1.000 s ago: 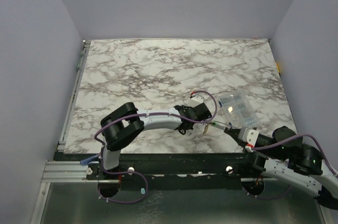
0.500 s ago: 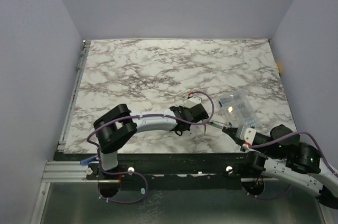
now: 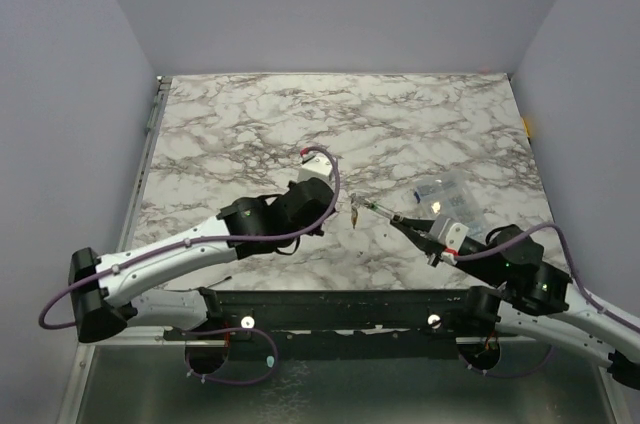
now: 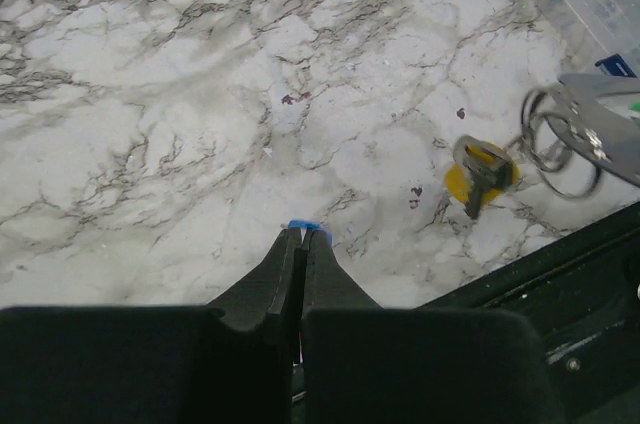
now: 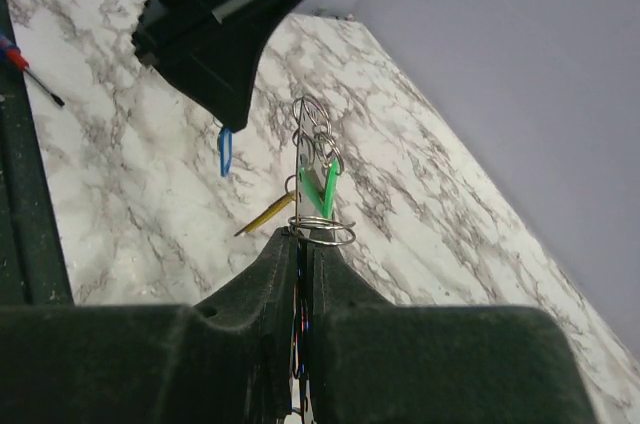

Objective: Put the keys on the keyring

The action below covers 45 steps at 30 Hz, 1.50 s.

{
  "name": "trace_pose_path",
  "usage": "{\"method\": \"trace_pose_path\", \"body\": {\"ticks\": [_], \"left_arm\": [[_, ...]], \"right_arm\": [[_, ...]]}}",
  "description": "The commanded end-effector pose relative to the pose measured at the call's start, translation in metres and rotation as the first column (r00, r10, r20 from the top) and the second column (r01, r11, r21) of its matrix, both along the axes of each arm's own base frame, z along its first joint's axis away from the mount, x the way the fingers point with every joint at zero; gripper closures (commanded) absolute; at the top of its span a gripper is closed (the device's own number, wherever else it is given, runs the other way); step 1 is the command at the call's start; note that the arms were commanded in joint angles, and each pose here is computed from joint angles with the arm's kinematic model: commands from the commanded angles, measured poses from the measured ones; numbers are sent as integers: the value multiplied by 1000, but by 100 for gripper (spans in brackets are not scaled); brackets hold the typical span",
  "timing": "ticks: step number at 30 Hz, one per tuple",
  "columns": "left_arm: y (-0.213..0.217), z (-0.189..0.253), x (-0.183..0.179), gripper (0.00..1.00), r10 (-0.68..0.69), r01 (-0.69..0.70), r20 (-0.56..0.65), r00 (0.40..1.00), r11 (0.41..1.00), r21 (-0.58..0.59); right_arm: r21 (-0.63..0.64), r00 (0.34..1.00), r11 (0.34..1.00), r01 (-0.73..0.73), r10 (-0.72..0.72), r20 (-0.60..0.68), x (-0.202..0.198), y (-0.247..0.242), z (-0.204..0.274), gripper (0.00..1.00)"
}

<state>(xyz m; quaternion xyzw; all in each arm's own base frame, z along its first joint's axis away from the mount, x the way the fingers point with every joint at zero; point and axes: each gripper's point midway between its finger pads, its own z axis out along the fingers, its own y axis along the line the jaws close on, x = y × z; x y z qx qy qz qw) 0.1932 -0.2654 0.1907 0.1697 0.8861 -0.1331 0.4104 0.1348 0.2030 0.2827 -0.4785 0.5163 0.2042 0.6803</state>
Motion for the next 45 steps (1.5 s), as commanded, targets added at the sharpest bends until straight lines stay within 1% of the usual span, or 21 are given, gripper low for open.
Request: {"method": "trace_pose_path", "body": {"ticks": [1,3,4,6,10,14,17,23,24,25,27,30,33,36,38,42,45], "left_arm": [[29,57,-15,100,-31,32,31,999,998,-48],[37,80,-19,100,-29,34,53,998,996,-78],[40,98,-20,100,-32,39,70,997,994,-102],[44,120,-23,100,-48,57,81,996,992,-110],[42,144,-33,100,-131,134,48,990,989,-64],[44,151,-36,100,-162,162,17,987,987,-3],[45,150,-40,100,-186,186,-2,983,982,15],[32,140,-50,100,-292,292,-26,956,956,8],[28,140,-51,100,-317,317,-21,948,949,1],[24,140,-53,100,-341,341,-15,940,940,-12],[16,140,-57,100,-395,395,2,919,918,-36],[9,142,-59,100,-446,448,51,894,892,-59],[8,141,-56,100,-460,465,84,884,884,-42],[5,139,-56,100,-477,481,88,875,876,-35],[2,142,-56,100,-483,489,101,870,871,-51],[-2,149,-59,100,-491,505,140,860,858,-97],[-4,149,-58,100,-480,496,141,866,861,-115]], "right_arm": [[210,996,978,-10,-10,93,10,21,48,99],[253,993,967,-14,-16,114,15,32,55,99],[273,991,962,-14,-22,129,19,38,58,99],[296,983,955,-30,-26,181,24,51,63,99],[283,953,957,-63,-26,301,33,78,62,99],[299,921,951,-83,-42,388,39,95,62,99],[261,904,956,-133,10,427,35,109,53,99],[174,876,966,-191,88,474,25,118,36,99],[140,869,970,-199,109,483,23,119,32,99],[91,866,974,-207,139,480,22,121,24,99],[40,858,973,-227,181,481,17,122,18,99],[15,847,966,-257,218,484,9,119,15,99],[45,849,959,-280,225,478,4,116,19,99],[107,859,947,-303,223,462,-1,114,28,99],[155,872,934,-320,227,433,-4,114,32,99],[172,880,928,-330,237,412,-5,115,29,99],[177,885,933,-314,220,410,-2,114,28,99]]}}
